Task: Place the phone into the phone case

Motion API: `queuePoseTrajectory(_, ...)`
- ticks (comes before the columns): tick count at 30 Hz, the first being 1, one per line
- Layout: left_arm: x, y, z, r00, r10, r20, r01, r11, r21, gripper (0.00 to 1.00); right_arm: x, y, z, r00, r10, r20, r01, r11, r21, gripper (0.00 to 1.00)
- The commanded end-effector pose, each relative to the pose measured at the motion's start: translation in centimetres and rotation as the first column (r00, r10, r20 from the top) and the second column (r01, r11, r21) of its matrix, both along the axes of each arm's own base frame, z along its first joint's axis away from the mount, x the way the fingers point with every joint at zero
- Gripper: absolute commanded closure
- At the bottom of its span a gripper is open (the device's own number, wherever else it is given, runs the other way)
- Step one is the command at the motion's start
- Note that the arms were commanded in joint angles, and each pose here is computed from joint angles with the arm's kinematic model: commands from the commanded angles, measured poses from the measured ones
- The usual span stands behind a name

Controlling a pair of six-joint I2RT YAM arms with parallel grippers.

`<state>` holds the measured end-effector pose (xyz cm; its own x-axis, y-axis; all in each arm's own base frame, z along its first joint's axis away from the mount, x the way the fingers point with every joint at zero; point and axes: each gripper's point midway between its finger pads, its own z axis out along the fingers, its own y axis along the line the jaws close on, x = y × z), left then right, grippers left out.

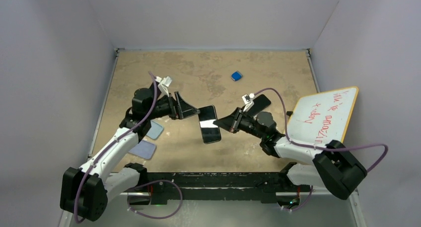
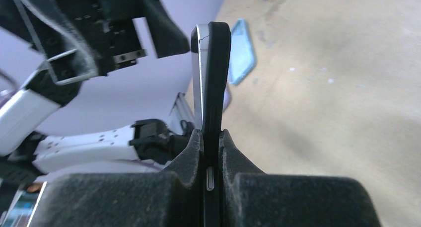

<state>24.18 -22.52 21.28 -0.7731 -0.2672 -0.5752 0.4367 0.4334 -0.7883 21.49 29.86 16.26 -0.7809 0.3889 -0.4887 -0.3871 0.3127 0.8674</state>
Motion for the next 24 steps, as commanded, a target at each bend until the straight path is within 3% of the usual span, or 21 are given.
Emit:
queuePoseTrajectory(1, -2.2, -1.0, 4.3, 0.981, -0.150, 0.124, 0.165, 0.979, -0.121, 0.20, -2.5, 0.3, 9.7, 0.965, 0.094, 0.244, -0.147, 0.967, 0.208, 1.00)
queuePoseTrajectory(9, -4.1, -1.0, 7.6, 0.944, -0.189, 0.271, 0.243, 0.953, -0.180, 0.19, -4.6, -0.7, 14.3, 0.930, 0.105, 0.353, -0.213, 0.934, 0.285, 1.00)
queuePoseTrajectory(14, -6.0, -0.7, 10.3, 0.925, -0.177, 0.335, 0.283, 0.912, -0.299, 0.22, -5.8, -1.0, 15.6, 0.914, 0.133, 0.384, -0.269, 0.906, 0.327, 1.00)
queuePoseTrajectory(24, -6.0, -0.7, 10.4, 0.929, -0.167, 0.330, 0.292, 0.879, -0.378, 0.45, -6.3, -1.0, 15.5, 0.911, 0.151, 0.383, -0.287, 0.900, 0.328, 1.00)
